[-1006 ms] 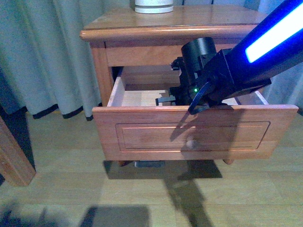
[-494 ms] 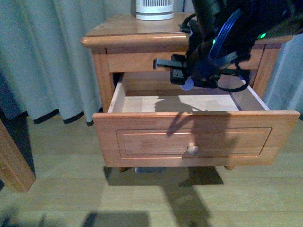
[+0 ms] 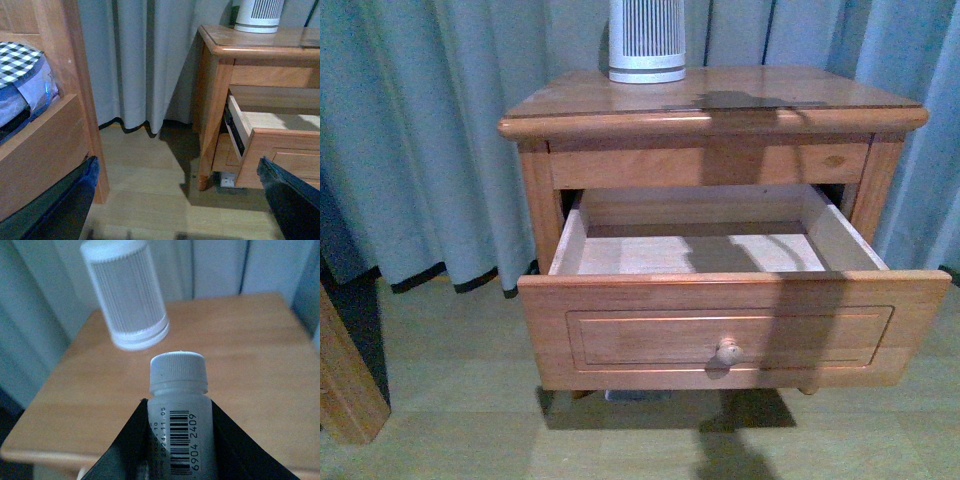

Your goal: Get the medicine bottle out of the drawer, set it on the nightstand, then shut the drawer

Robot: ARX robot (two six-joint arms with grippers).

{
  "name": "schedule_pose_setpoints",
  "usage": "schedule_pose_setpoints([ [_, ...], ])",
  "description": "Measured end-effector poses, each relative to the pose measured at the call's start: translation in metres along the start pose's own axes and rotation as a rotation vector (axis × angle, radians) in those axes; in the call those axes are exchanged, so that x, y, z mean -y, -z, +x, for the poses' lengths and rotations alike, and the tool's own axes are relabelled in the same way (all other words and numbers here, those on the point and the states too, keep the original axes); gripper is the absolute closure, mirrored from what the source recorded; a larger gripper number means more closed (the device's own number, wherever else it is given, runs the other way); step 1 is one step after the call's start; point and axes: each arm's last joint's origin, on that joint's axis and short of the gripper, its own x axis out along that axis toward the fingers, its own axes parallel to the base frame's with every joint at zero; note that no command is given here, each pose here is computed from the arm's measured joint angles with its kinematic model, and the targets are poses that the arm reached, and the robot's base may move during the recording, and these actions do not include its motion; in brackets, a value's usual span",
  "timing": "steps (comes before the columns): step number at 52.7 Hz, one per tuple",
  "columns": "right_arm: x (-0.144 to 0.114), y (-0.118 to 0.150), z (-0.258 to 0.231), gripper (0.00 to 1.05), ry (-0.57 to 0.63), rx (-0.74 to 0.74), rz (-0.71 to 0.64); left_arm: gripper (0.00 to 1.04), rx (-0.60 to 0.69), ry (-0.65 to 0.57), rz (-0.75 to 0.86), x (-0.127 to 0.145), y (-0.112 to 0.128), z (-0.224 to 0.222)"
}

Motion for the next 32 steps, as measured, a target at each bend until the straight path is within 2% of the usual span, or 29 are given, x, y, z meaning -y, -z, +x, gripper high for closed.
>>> schedule_pose_setpoints([
  [6,0.018,-0.004,0.027,0.75,0.039,-0.003,-0.003,0.07,0.000,0.000,0.000,0.000,0.000,0.000],
  [16,0.046,0.047,0.085,0.75,0.131,-0.135,-0.001,0.07,0.000,0.000,0.000,0.000,0.000,0.000],
  [24,0.053,0.073,0.107,0.75,0.183,-0.191,-0.002,0.07,0.000,0.000,0.000,0.000,0.000,0.000],
  [32,0.054,0.075,0.112,0.73,0.196,-0.193,0.000,0.07,0.000,0.000,0.000,0.000,0.000,0.000],
])
